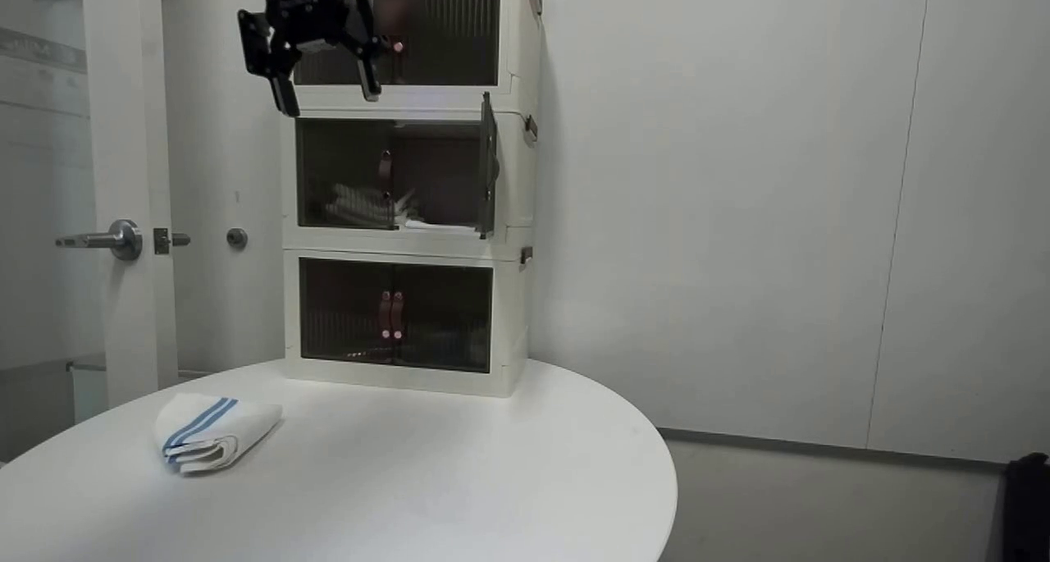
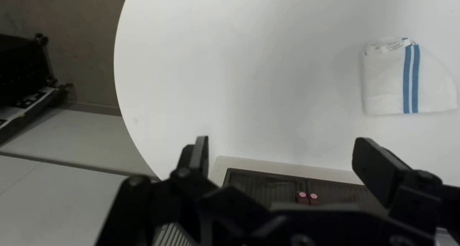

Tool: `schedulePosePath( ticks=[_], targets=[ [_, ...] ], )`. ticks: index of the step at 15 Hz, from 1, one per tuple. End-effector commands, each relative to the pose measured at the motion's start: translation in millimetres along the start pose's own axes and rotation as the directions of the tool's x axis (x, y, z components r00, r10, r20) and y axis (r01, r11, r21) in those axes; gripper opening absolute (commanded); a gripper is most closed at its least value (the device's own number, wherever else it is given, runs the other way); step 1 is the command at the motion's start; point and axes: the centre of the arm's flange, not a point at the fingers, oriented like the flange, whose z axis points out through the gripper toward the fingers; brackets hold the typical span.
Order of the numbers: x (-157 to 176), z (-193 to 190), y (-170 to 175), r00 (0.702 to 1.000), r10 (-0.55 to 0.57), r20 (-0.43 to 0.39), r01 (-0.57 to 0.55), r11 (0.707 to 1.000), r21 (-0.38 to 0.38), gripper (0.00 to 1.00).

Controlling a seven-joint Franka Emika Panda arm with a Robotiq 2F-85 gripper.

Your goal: Take the towel from the middle drawer

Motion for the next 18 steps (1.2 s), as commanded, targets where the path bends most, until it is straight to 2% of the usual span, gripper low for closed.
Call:
schedulePosePath(
  ticks=[1,5,8,9,10,18],
  targets=[
    [39.8,7.5,6.1,0.999,-0.008,-0.045,0.008,1.0,-0.012,1.0],
    [67.1,11.3,3.3,0.995,-0.047,-0.089,0.046,0.999,-0.021,1.0],
    [82.6,11.4,-0.5,0.985,-0.073,-0.154,0.073,0.997,-0.006,1.0],
    [84.5,10.5,-1.6,0.984,-0.08,-0.157,0.079,0.997,-0.012,1.0],
    [69.7,12.2,-2.4,0.99,-0.054,-0.132,0.053,0.999,-0.01,1.0],
    [76.8,11.7,-3.8,0.988,-0.063,-0.142,0.062,0.998,-0.012,1.0]
  ],
)
